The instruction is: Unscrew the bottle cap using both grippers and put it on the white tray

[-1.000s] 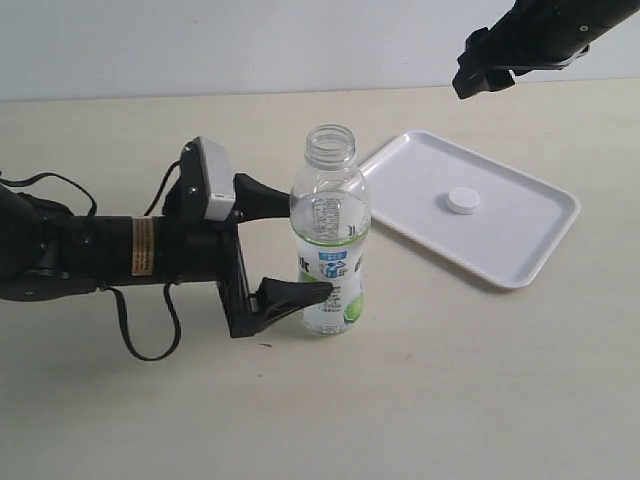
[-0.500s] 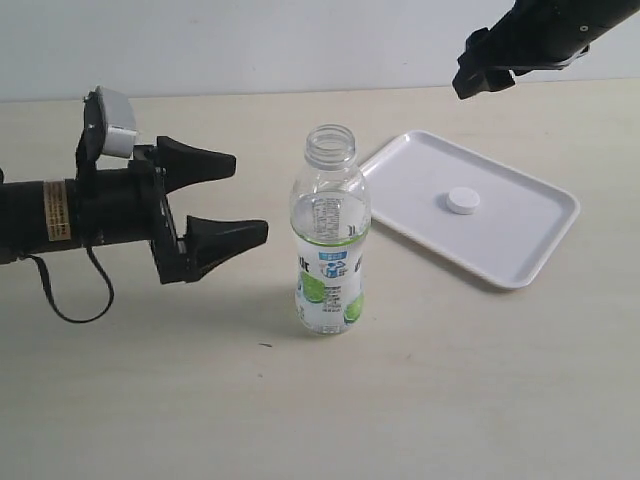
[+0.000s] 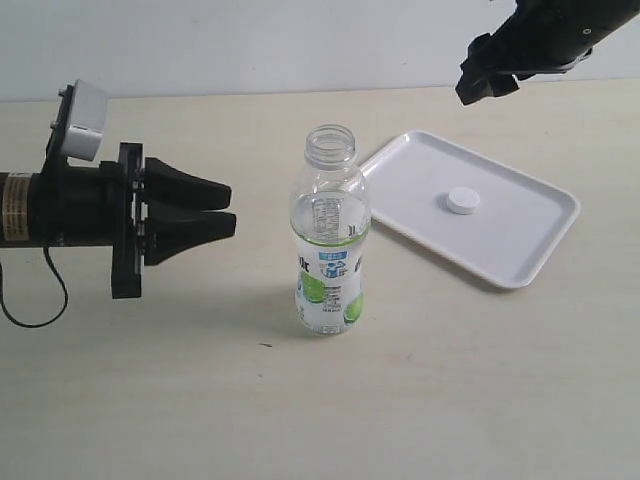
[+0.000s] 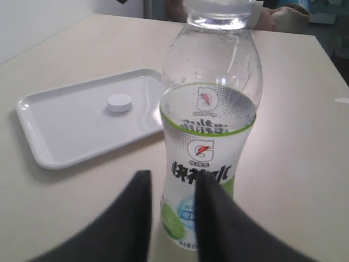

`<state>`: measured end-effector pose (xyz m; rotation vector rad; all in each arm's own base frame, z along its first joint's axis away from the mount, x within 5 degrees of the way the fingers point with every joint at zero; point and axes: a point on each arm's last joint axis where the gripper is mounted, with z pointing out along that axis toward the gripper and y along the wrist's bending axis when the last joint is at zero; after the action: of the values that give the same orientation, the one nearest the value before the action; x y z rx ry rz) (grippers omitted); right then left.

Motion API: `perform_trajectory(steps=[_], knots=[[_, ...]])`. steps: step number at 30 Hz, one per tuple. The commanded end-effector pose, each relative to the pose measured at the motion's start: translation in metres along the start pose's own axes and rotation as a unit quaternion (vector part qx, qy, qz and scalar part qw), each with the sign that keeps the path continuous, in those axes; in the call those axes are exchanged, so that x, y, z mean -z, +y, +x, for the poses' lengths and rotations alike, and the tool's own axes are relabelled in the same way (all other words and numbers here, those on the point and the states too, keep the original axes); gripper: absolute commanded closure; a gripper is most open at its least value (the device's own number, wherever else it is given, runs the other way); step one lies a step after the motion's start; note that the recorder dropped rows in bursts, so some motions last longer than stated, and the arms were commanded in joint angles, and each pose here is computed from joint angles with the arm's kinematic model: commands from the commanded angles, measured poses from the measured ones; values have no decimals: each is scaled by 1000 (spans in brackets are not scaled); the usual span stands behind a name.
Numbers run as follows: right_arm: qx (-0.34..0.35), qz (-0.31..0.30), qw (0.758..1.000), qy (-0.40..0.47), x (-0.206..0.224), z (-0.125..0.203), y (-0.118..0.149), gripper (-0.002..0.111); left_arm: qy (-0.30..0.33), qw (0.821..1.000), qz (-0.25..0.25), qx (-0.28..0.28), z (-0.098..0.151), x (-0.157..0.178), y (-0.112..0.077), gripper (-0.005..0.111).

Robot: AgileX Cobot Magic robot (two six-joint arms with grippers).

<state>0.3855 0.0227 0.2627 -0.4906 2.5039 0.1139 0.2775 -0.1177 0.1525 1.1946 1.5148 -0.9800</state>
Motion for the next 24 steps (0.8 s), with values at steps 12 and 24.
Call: perform_trajectory(steps=[12,24], knots=[[-62,-113,990,-54,6,25,32,52,-25,999,-31,16,-8,7,6,105],[-85,-143,985,-36,10,67,53,87,-35,995,-65,63,-24,35,12,105]])
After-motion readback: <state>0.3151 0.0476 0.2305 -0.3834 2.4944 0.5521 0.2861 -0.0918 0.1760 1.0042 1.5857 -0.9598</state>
